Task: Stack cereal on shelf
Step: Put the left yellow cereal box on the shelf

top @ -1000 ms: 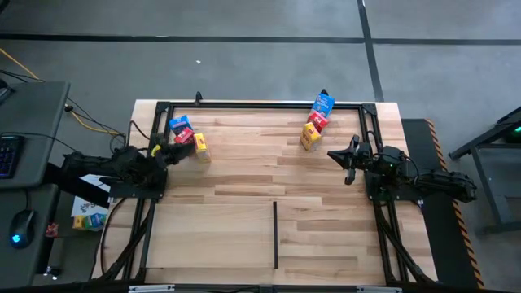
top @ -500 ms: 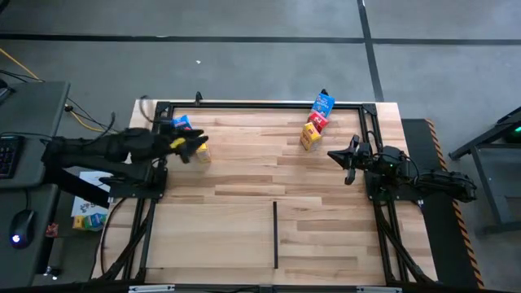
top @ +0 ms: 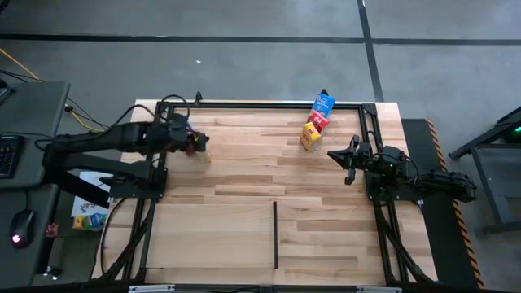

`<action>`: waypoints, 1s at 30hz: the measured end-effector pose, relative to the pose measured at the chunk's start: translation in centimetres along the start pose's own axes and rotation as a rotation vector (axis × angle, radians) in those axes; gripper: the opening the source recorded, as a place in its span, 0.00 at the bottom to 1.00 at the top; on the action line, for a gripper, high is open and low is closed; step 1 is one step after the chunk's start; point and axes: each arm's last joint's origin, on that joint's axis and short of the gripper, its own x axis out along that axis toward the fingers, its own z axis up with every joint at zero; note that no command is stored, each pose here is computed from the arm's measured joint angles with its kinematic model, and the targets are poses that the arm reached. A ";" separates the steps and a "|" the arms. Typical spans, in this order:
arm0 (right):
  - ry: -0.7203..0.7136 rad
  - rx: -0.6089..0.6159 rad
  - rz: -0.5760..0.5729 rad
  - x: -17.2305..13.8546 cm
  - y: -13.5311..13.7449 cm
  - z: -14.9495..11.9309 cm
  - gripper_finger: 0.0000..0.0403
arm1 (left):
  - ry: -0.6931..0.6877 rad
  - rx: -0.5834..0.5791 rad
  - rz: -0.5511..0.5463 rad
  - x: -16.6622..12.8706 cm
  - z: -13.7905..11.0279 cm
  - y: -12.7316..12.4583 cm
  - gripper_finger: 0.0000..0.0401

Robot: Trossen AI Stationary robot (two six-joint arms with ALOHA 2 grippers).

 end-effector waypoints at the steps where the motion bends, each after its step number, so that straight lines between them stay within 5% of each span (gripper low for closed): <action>1: 0.000 0.000 0.000 0.0 0.0 0.0 0.00 | 0.014 -0.018 0.049 0.3 0.0 0.3 0.64; 6: 0.000 0.000 0.000 0.0 0.0 0.0 0.00 | 0.094 -0.041 0.245 2.2 -0.5 1.0 0.64; 30: 0.000 0.000 0.000 0.0 0.0 0.0 0.00 | 0.107 -0.134 0.461 6.1 -1.8 0.3 0.63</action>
